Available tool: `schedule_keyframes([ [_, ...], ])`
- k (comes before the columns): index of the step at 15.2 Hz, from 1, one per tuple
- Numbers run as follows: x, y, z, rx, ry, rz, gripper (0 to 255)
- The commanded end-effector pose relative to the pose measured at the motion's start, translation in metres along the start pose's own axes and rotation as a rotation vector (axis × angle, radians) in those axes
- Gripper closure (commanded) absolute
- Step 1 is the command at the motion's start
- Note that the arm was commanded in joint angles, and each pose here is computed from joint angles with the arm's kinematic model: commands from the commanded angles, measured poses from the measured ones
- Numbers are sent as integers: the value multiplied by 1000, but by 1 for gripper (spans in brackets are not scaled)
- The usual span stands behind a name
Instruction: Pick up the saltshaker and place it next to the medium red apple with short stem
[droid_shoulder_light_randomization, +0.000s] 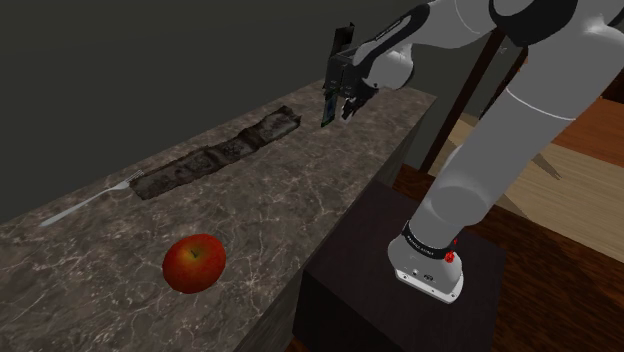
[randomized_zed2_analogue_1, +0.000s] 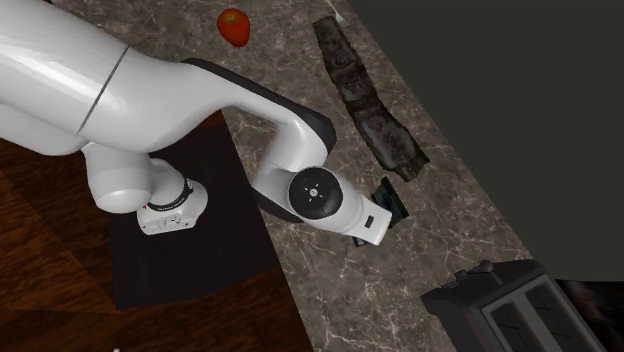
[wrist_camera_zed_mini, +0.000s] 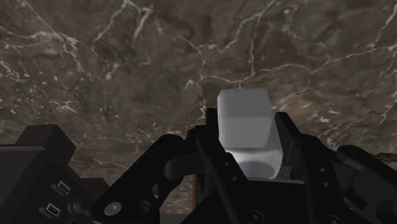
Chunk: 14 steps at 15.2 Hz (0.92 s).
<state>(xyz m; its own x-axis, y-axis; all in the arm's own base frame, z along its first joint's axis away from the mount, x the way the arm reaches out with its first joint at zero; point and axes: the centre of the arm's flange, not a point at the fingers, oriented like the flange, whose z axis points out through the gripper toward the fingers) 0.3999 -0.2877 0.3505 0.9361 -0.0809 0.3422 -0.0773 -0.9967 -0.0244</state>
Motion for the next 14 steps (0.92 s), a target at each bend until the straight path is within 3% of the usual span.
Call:
schedule_keyframes([
  [1,3,-1,-10,-1,-1,0,255],
  [14,26,-2,-74,-1,-1,0,255],
])
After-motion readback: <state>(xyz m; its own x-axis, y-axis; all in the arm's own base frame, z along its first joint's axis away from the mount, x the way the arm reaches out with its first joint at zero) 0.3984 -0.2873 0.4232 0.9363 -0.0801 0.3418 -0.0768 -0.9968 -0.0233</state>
